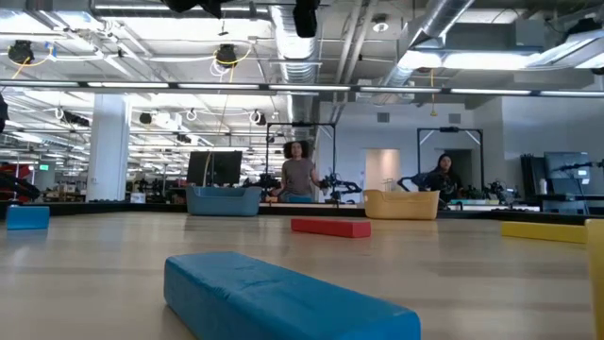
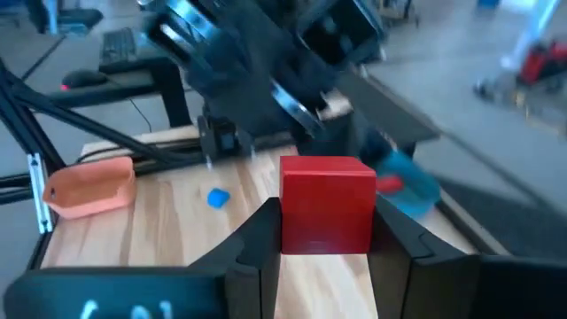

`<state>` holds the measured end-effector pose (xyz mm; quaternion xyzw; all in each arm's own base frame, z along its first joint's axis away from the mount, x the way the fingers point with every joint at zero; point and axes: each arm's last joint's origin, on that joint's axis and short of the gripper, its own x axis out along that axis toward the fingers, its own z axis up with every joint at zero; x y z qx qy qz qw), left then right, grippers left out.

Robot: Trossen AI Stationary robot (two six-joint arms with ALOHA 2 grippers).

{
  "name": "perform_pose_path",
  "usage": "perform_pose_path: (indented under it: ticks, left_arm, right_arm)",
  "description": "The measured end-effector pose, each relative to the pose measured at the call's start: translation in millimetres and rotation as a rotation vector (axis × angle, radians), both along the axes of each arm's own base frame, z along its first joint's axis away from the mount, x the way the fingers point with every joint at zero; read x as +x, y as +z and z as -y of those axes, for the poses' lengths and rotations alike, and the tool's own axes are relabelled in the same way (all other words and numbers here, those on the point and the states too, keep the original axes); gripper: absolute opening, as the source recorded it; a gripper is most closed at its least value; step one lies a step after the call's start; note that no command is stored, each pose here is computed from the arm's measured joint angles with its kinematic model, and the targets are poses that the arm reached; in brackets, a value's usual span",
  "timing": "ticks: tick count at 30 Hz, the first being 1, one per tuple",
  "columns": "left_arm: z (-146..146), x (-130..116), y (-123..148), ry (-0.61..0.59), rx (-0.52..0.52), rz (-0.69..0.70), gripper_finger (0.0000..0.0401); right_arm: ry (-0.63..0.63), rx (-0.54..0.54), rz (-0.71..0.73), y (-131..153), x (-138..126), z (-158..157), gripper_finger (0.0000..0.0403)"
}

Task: Sort & place blocks by color
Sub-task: Put the right red block into the blue bin

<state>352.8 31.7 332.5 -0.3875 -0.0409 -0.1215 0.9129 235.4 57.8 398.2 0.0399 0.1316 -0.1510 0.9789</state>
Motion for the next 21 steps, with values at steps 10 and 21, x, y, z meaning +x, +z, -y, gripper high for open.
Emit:
perform_pose_path:
  ticks: [10,21]
  left_arm:
    - [1.6,-0.2,2.0,-0.049,-0.137,-0.006,0.0233]
    - [13.2,-1.0,7.6,-0.12,-0.121,0.052,0.0233]
  right_arm:
    - [0.095,-0.257,-0.04,-1.8,10.7,-9.2,0.0129]
    - [0.148,-0.458,-0.045,-0.9,21.8,-12.9,0.013]
